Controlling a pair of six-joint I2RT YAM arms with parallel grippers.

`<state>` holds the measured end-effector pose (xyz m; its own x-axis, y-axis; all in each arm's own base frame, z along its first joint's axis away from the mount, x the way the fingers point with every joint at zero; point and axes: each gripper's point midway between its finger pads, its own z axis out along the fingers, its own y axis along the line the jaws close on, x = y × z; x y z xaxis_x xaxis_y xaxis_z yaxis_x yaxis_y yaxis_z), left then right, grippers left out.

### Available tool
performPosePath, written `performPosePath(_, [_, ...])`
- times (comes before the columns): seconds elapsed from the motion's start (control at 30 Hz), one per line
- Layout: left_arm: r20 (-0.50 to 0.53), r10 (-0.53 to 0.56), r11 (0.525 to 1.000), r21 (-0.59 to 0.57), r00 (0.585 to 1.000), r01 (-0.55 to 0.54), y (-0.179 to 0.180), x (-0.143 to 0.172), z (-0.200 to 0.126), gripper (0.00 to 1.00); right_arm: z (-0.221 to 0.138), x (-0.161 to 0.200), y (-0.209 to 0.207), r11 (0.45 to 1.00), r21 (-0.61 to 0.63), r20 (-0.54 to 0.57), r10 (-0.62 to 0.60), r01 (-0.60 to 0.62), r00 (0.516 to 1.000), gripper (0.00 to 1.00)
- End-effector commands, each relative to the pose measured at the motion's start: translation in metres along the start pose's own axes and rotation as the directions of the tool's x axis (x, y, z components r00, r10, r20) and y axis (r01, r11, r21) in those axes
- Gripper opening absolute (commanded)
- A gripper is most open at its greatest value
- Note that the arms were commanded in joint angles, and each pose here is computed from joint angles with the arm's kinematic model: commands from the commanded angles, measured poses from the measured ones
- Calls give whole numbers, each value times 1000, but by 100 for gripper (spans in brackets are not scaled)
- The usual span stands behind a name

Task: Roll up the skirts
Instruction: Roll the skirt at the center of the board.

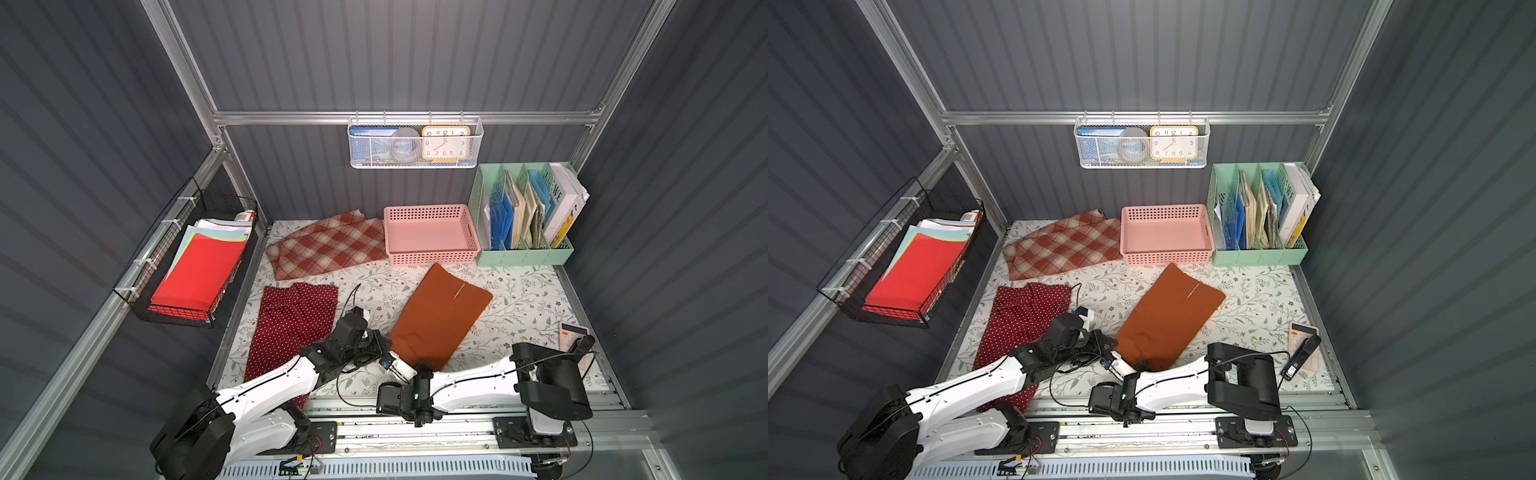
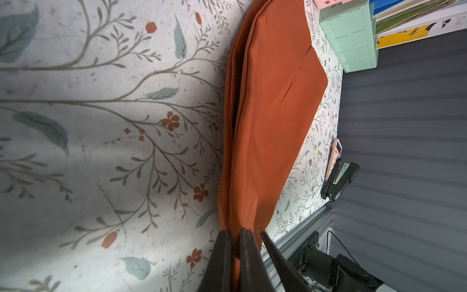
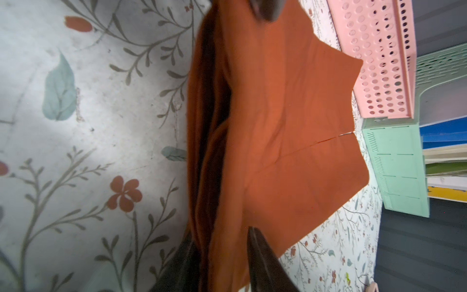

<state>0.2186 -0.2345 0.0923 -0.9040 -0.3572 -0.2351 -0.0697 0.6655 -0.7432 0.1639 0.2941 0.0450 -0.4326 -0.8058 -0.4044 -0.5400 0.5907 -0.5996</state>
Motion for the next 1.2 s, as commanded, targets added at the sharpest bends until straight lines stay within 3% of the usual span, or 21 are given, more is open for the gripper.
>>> performPosePath(0.0, [-140,25,999,40,990,-20,-4,32,-2,0,5,-24,-1,998,-20,52,58,-57,997,23])
performPosePath(0.17, [-143,22,999,31,989,-18,-3,33,-5,0,3,-20,12,994,-112,27,2,1,1000,9])
performPosePath(0.23, [-140,10,1000,19,990,-8,-2,32,-6,18,2,-17,15,988,-153,9,-24,25,1000,6])
performPosePath(0.3, [-121,17,1000,7,993,-17,-4,27,-9,28,1,-14,14,977,-213,-14,-36,32,999,1])
performPosePath(0.4, [-80,31,998,-44,996,-34,-1,18,-15,56,2,-9,11,943,-333,-61,-11,-10,998,0])
performPosePath(0.47, [-51,33,997,-70,998,-36,2,13,-19,59,-1,-5,12,907,-420,-80,-4,-31,997,0])
performPosePath(0.57, [6,19,994,-103,1000,-18,9,4,-27,73,-4,0,18,853,-519,-100,0,-52,995,0])
performPosePath(0.77, [109,2,988,-151,994,14,16,-12,-45,76,-16,1,40,666,-732,-158,36,-141,987,0])
performPosePath(0.97, [179,26,983,-183,984,7,17,-23,-63,76,-21,-8,31,472,-832,-245,158,-291,957,0])
performPosePath(1.17, [231,45,973,-230,972,10,25,-30,-75,83,-13,-4,35,469,-823,-283,151,-321,947,0])
